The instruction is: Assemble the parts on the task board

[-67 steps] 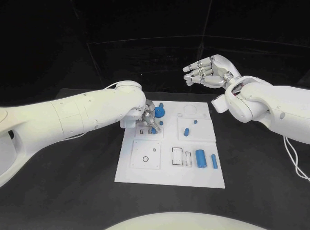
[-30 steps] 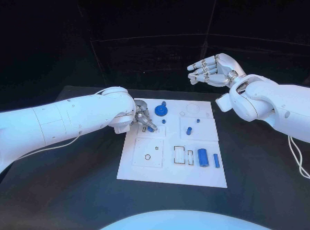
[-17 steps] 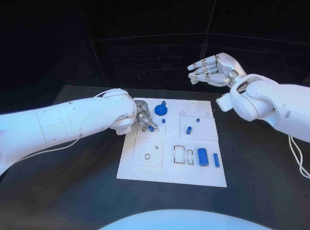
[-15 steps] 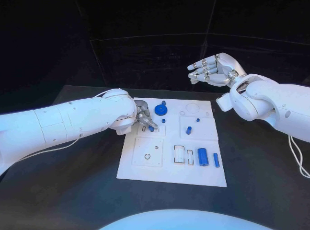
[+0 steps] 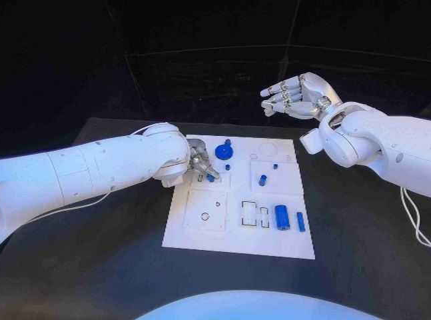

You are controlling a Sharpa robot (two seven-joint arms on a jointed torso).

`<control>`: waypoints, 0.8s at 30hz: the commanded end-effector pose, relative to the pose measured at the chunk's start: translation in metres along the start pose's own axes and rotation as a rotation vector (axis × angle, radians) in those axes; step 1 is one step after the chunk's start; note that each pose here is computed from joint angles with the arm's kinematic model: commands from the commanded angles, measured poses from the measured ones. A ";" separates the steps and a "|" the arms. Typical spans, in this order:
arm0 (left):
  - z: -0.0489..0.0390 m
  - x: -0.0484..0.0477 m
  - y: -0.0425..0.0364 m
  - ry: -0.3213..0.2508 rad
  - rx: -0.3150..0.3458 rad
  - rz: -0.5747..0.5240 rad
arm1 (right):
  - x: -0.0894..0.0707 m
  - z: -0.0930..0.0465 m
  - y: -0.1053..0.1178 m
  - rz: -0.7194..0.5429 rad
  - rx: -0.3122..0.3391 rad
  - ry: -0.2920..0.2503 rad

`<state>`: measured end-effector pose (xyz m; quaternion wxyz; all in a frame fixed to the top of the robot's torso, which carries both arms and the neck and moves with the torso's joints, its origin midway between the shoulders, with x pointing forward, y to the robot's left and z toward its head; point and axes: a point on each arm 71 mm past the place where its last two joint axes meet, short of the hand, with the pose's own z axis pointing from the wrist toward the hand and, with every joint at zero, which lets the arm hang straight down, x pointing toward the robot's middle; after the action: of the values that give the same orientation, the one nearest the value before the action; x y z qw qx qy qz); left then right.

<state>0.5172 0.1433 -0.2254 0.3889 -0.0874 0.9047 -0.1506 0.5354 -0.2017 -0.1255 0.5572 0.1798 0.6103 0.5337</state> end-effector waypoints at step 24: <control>0.0001 0.0037 0.0021 0.041 -0.030 0.038 | 0.001 0.002 0.002 0.007 -0.010 0.013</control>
<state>0.5164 0.1434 -0.2256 0.3800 -0.0792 0.9105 -0.1423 0.5362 -0.2006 -0.1262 0.5544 0.1786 0.6121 0.5348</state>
